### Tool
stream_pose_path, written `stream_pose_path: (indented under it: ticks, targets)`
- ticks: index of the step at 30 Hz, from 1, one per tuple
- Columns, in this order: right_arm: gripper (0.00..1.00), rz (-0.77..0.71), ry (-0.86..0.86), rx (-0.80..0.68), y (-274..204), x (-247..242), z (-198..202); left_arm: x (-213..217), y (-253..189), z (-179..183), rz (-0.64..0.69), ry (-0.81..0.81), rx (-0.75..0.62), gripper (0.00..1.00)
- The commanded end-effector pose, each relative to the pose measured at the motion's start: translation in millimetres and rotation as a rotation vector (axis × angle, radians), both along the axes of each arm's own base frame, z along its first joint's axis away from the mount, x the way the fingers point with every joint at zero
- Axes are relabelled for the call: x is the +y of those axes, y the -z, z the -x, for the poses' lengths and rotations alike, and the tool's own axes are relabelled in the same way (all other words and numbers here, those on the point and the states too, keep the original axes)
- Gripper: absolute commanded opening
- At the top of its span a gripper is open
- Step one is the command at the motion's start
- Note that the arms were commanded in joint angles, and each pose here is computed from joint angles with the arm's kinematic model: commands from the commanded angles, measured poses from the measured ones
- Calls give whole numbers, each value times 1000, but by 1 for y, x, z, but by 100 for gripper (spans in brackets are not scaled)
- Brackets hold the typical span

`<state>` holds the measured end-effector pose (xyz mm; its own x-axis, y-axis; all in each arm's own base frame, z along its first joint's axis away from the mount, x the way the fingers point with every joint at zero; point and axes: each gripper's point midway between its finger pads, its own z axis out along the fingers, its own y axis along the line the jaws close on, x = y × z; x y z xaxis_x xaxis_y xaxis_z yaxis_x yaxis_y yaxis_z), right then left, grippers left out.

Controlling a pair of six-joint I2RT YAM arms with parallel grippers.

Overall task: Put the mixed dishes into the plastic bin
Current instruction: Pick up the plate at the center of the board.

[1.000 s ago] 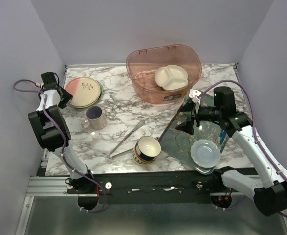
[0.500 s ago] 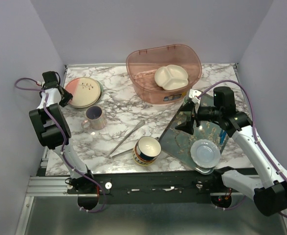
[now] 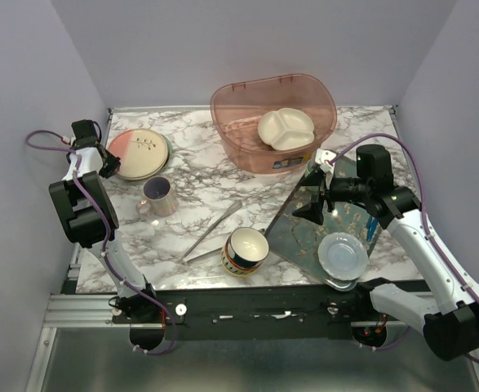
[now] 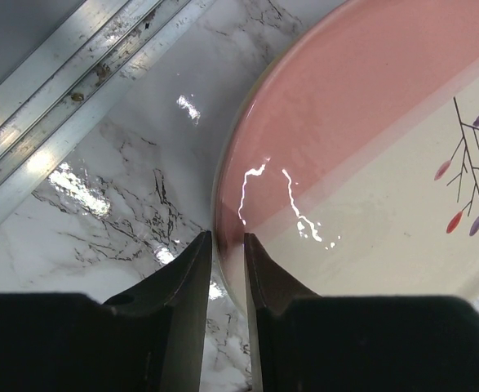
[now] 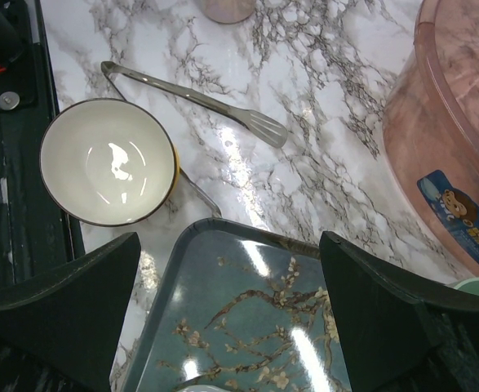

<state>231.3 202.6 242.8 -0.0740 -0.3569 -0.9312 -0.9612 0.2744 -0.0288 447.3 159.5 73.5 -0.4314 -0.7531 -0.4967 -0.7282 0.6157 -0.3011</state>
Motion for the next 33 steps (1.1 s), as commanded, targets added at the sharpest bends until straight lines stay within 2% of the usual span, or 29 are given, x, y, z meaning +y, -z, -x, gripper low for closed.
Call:
stream_pose_path:
  ticks: [1, 5, 6, 8, 9, 11, 22, 33]
  targets:
    - [98, 20, 9, 4, 6, -3, 4, 3, 6, 0, -11, -10, 21, 29]
    - [98, 19, 8, -1, 4, -3, 4, 2, 6, -1, -9, -6, 20, 24]
    - [98, 19, 8, 0, 5, -3, 4, 1, 6, -1, -7, -2, 19, 18]
    - [98, 18, 8, -3, 4, -3, 4, 0, 2, -1, -2, -2, 9, 13]
    - [98, 19, 8, -3, 4, -3, 4, -1, -2, -1, -1, -3, 0, 6]
    - [99, 20, 9, -3, 5, -3, 4, -3, -7, -2, 4, -2, -13, 0]
    - [98, 23, 2, 10, 9, -3, 4, -23, -44, -7, 75, 26, -148, 0]
    - [98, 51, -46, 58, 25, 11, 3, -37, -53, -4, 133, 41, -190, 0]
